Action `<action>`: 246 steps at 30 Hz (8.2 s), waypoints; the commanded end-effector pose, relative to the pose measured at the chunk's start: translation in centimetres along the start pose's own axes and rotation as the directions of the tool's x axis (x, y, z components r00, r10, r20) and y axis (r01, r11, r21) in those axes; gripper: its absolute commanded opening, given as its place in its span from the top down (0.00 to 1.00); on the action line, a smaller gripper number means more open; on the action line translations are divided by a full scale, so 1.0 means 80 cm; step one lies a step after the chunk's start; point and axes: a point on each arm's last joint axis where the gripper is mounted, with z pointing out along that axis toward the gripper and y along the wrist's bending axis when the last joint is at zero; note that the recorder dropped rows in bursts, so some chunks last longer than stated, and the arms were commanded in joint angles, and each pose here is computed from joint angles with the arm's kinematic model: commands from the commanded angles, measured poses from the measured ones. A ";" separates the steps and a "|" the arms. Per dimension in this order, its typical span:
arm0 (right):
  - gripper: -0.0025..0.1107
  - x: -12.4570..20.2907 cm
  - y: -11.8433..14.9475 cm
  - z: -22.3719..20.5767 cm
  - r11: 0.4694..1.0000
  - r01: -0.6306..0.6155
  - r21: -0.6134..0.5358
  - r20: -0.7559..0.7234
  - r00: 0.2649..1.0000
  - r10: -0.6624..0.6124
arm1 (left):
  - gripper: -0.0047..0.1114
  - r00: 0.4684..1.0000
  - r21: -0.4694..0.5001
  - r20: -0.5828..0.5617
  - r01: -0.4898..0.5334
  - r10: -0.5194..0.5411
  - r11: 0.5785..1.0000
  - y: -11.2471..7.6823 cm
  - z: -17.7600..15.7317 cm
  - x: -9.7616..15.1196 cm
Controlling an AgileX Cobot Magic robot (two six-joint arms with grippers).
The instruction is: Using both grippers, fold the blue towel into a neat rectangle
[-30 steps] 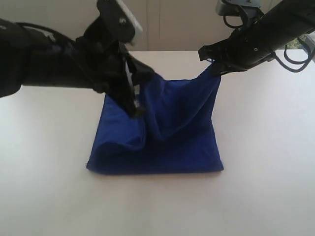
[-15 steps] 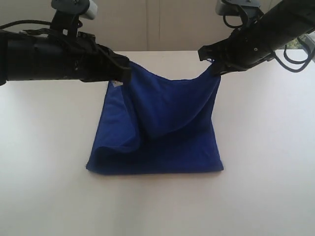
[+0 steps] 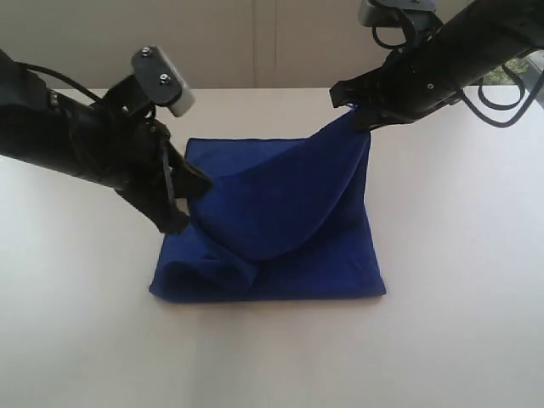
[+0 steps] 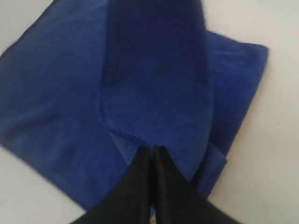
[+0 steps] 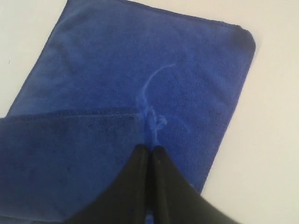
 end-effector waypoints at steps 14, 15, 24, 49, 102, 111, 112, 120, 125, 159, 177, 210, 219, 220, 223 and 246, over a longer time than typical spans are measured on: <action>0.98 0.017 0.014 -0.045 0.999 0.031 0.012 0.064 0.997 -0.032 | 0.96 0.907 0.062 -0.006 0.421 -0.421 0.905 0.037 -0.018 -0.007; 0.98 0.021 0.015 -0.048 0.999 0.030 0.014 0.065 0.997 -0.031 | 0.96 0.897 0.076 -0.003 0.442 -0.443 0.894 0.037 -0.020 -0.011; 0.98 0.060 0.035 -0.112 0.998 0.062 0.018 0.139 0.988 -0.064 | 0.96 0.859 0.002 -0.006 0.513 -0.513 0.859 0.028 -0.069 -0.027; 0.98 0.184 0.100 -0.241 0.969 0.229 -0.098 0.187 0.960 -0.208 | 0.96 0.953 0.114 -0.037 0.303 -0.301 0.946 -0.089 -0.234 -0.007; 0.98 0.131 0.059 -0.142 0.991 0.127 0.040 0.242 0.961 -0.133 | 0.96 0.893 -0.054 -0.003 0.449 -0.450 0.892 -0.007 -0.125 -0.008; 0.98 0.117 0.038 -0.084 0.993 0.083 0.083 0.196 0.976 -0.098 | 0.96 0.866 -0.117 0.002 0.496 -0.499 0.860 0.022 -0.076 0.003; 0.98 0.116 0.034 -0.076 0.993 0.077 0.092 0.195 0.976 -0.094 | 0.96 0.863 -0.129 0.007 0.501 -0.505 0.856 0.027 -0.068 0.004; 0.98 0.106 0.015 -0.031 0.987 0.044 0.157 0.220 0.972 -0.078 | 0.96 0.849 -0.210 0.048 0.523 -0.526 0.826 0.058 -0.023 0.015; 0.98 0.103 0.005 -0.012 0.981 0.030 0.192 0.241 0.967 -0.077 | 0.96 0.847 -0.252 0.087 0.529 -0.525 0.810 0.072 -0.006 0.019; 0.98 0.026 -0.014 0.044 0.974 -0.023 0.226 0.362 0.930 -0.062 | 0.96 0.835 -0.264 0.202 0.549 -0.511 0.793 0.139 0.039 -0.039; 0.98 -0.001 -0.044 0.079 0.965 -0.054 0.255 0.375 0.926 -0.048 | 0.96 0.832 -0.288 0.222 0.554 -0.509 0.781 0.185 0.072 -0.045; 0.98 -0.009 -0.081 0.194 0.957 -0.063 0.283 0.340 0.940 -0.038 | 0.96 0.827 -0.376 0.235 0.561 -0.510 0.737 0.252 0.168 0.001; 0.98 -0.009 -0.086 0.200 0.948 -0.073 0.309 0.381 0.923 -0.053 | 0.96 0.793 -0.374 0.269 0.609 -0.546 0.699 0.255 0.178 0.008; 0.98 -0.009 -0.087 0.201 0.947 -0.074 0.311 0.383 0.922 -0.054 | 0.96 0.766 -0.362 0.287 0.642 -0.575 0.675 0.256 0.178 0.007; 0.98 -0.005 -0.089 0.207 0.947 -0.074 0.314 0.375 0.925 -0.052 | 0.96 0.761 -0.357 0.300 0.649 -0.575 0.671 0.253 0.183 0.004; 0.76 0.003 -0.100 0.224 0.933 -0.070 0.354 0.398 0.913 -0.083 | 0.63 0.769 -0.367 0.314 0.639 -0.556 0.677 0.248 0.196 0.005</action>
